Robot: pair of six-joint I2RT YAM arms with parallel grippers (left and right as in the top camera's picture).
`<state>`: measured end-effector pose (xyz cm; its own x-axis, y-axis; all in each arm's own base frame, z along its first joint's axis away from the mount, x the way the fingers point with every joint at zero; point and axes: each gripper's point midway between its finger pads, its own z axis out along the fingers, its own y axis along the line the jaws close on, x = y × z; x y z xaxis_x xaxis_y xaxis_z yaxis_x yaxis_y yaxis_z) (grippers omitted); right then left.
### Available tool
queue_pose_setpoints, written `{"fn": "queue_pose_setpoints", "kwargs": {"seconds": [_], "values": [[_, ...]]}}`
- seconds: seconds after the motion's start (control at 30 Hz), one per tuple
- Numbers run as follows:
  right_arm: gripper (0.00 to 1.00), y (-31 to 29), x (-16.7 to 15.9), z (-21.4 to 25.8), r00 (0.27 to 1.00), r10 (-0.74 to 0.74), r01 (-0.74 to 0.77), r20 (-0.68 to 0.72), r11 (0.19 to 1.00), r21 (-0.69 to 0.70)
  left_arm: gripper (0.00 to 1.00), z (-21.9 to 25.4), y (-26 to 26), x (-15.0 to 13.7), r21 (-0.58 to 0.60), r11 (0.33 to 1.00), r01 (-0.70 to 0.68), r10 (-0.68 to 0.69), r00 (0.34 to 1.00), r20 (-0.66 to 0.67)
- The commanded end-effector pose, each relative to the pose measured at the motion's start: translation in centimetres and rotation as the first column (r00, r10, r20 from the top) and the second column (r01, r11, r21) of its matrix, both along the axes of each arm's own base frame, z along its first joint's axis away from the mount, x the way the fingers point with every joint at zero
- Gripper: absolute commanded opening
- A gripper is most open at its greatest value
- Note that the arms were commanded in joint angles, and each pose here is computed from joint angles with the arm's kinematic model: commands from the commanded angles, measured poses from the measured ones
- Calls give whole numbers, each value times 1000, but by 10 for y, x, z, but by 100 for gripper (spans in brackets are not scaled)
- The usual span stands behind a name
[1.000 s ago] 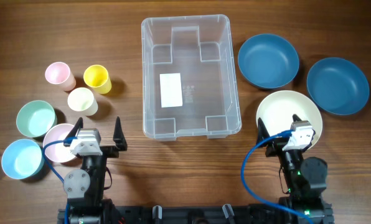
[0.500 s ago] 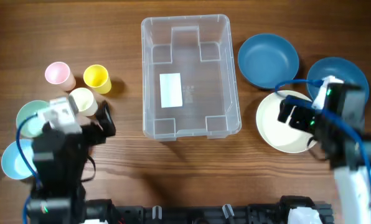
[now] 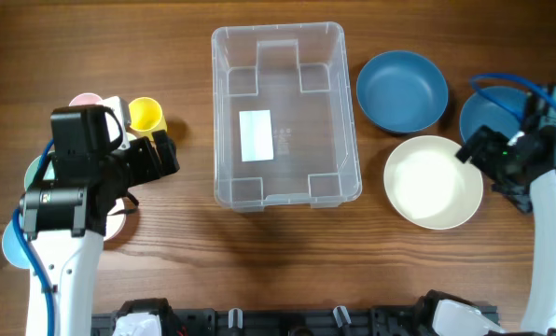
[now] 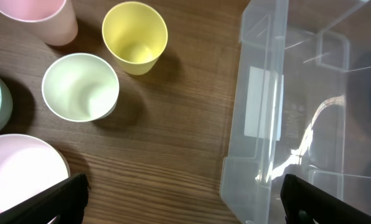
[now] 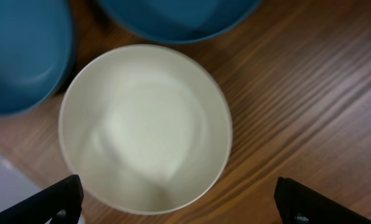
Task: Pack container
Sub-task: 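Move the right gripper to the cream plate's rim and grasp it, then lift the cream plate with the right gripper and lower it into the bin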
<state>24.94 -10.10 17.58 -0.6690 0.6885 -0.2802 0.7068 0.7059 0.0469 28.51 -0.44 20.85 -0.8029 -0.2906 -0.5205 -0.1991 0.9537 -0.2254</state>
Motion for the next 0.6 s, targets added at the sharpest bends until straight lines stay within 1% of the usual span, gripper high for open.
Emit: {"fn": "queue_pose_setpoints", "kwargs": {"seconds": [0.0,0.1,0.2,0.33,0.4,0.47,0.5,0.57], "values": [[100,-26,-17,-21,990,-133,134,-36,991,19,100,-1,-2,5,-15,1000,9,-9,1000,-11],[100,-28,-30,-63,986,-149,153,-69,986,65,100,-5,-2,7,-16,1000,9,-9,1000,-25],[100,-23,-39,-98,984,-147,155,-97,985,77,100,-4,-2,7,-16,1000,9,-10,1000,-22],[92,-17,-46,-138,986,-140,148,-90,985,85,100,-4,-2,7,-16,1000,9,-9,1000,-22],[84,-16,-47,-151,987,-141,147,-72,986,79,100,-4,-2,7,-17,1000,9,-9,1000,-22],[72,-17,-45,-157,989,-142,146,-51,987,70,100,-4,-2,7,-17,1000,9,-9,1000,-22],[64,-19,-43,-157,989,-143,145,-39,987,66,100,-4,-2,7,-17,1000,9,-9,1000,-22],[45,-20,-40,-157,988,-156,157,-21,986,62,100,-4,-2,7,-17,1000,9,-9,1000,-22]]}}
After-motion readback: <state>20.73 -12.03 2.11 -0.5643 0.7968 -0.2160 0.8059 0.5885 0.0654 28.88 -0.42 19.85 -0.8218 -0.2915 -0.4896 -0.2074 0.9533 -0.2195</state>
